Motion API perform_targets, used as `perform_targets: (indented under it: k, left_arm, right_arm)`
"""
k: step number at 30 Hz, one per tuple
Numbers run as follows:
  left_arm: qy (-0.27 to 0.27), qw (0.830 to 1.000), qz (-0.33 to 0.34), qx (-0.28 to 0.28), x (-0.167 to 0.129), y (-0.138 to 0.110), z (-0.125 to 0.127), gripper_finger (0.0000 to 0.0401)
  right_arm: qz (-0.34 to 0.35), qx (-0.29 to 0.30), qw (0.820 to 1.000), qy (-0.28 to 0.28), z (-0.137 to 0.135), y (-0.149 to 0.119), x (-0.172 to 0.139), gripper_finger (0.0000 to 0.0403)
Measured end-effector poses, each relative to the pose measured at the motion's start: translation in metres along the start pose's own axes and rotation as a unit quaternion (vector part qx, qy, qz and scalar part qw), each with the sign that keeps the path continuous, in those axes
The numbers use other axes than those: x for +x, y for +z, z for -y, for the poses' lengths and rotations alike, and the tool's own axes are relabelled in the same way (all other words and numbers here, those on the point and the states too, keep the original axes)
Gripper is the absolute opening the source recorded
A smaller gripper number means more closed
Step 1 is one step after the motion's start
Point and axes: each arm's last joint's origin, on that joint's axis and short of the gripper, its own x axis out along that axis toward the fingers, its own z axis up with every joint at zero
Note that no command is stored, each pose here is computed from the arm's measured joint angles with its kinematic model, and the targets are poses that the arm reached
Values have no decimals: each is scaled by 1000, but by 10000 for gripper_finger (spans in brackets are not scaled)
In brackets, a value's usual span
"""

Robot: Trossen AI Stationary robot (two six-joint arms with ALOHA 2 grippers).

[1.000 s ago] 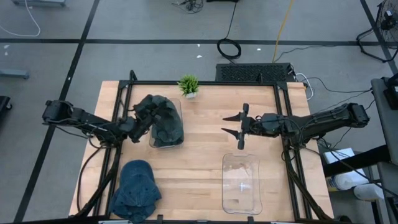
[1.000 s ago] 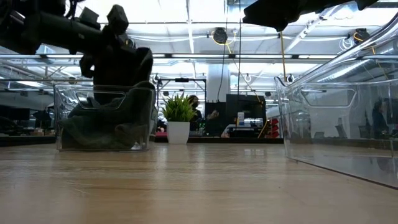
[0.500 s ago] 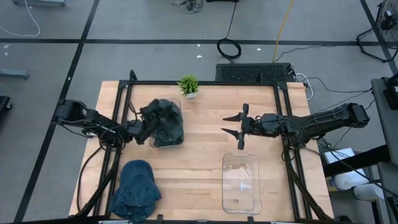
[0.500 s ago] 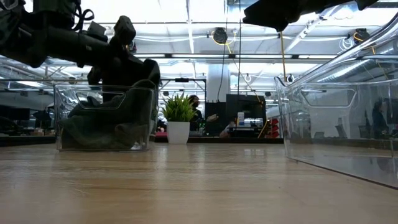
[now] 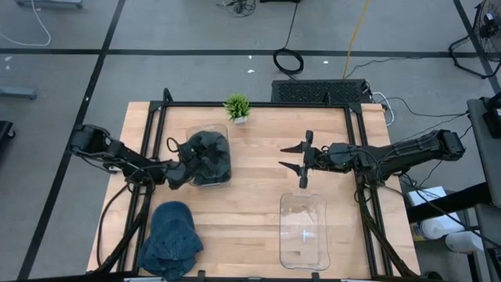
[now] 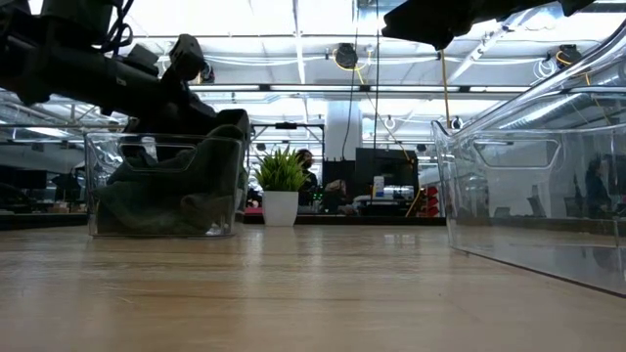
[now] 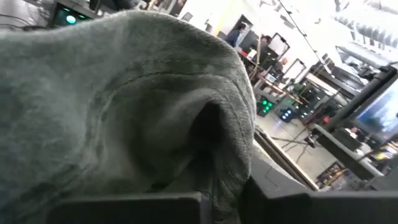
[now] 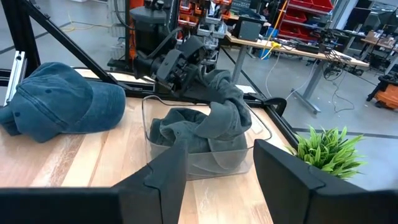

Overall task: Pick & Place hat
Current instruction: Put the black cap into the top transparent bin

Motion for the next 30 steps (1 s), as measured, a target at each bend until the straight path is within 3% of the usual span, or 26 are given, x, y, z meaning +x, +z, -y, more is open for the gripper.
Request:
perform_targets:
  k: [5,15,20,22,26,30]
  left_arm:
    - [-17,1000,-20,7,-1,-2,1,59]
    - [-121,990,-63,34,-8,16,13,242]
    - [-162,980,-110,42,-13,23,13,302]
    - [-208,964,-164,34,-17,23,14,316]
    - [-292,912,-287,15,-26,22,14,329]
    - [-354,879,-319,32,-31,26,16,324]
  right_arm:
    - [0,0,1000,0,0,0,0,171]
    - [0,0,1000,0,0,0,0,171]
    - [0,0,1000,0,0,0,0,171]
    - [0,0,1000,0,0,0,0,171]
    - [1,0,1000,0,0,0,0,171]
    - [3,1,1000,0,0,1,0,171]
